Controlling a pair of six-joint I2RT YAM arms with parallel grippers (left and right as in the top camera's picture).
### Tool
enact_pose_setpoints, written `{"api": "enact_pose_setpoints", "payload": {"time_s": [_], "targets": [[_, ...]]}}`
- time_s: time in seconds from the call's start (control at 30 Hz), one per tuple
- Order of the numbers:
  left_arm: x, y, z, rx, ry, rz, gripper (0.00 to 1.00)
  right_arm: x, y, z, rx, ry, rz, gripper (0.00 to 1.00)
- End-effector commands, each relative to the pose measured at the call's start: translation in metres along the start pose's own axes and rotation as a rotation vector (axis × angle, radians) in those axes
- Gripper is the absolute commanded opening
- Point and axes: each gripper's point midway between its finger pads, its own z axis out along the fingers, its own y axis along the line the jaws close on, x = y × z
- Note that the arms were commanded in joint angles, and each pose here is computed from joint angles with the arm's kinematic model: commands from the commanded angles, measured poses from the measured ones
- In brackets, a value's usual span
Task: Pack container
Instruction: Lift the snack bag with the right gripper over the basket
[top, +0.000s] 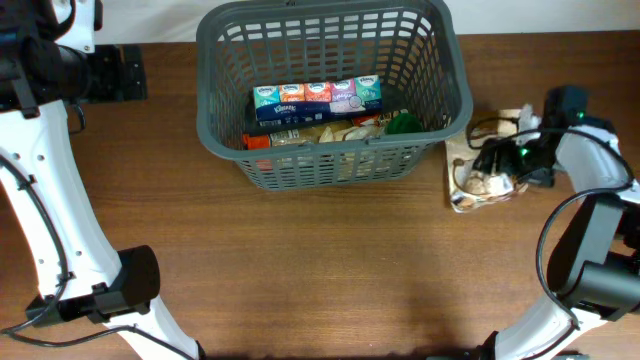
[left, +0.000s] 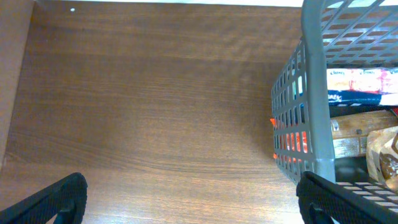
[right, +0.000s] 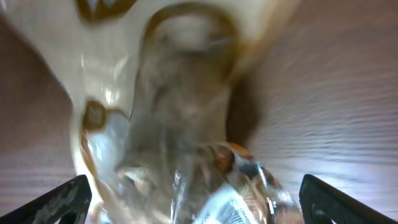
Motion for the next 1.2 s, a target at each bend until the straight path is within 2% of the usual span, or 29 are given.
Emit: {"api": "enact_pose_setpoints", "payload": {"time_s": [0.0,0.17,0.23,0.33,0.4,0.43,0.5,0.53,0.6,0.7,0.77,0.93,1.17], "targets": [[0.001,0.000,0.003,0.010,0.008,-0.013,0.99,0.020,0.010,0.020,-0.073,0.050,-0.006,0.99],[0.001,0.000,0.003,0.010,0.008,-0.013,0.99,0.026,0.008,0.028,-0.070,0.055,-0.002,0.99],[0.001,0.000,0.003,0.010,0.008,-0.013,0.99,0.026,0.008,0.029,-0.070,0.055,0.000,0.94],[0.001,0.000,0.003,0.010,0.008,-0.013,0.99,0.027,0.005,0.031,-0.054,0.064,0.035,0.73],[0.001,0.000,0.003,0.010,0.008,-0.013,0.99,0.029,0.004,0.034,-0.046,0.073,0.060,0.65],[0.001,0.000,0.003,0.010,0.008,-0.013,0.99,0.030,0.003,0.035,-0.041,0.079,0.069,0.50],[0.001,0.000,0.003,0.010,0.008,-0.013,0.99,0.032,0.002,0.037,-0.039,0.087,0.085,0.35],[0.001,0.000,0.003,0.010,0.008,-0.013,0.99,0.032,0.002,0.037,-0.039,0.089,0.089,0.29],[0.001,0.000,0.003,0.010,0.008,-0.013,0.99,0.032,0.002,0.037,-0.039,0.089,0.103,0.24],[0.001,0.000,0.003,0.010,0.008,-0.013,0.99,0.033,0.001,0.037,-0.038,0.093,0.121,0.08],[0.001,0.000,0.003,0.010,0.008,-0.013,0.99,0.034,0.001,0.036,-0.036,0.098,0.142,0.04],[0.001,0.000,0.003,0.010,0.008,-0.013,0.99,0.027,0.001,0.030,-0.036,0.093,0.154,0.04],[0.001,0.000,0.003,0.010,0.008,-0.013,0.99,-0.007,-0.002,-0.011,-0.028,-0.001,0.190,0.04]]}}
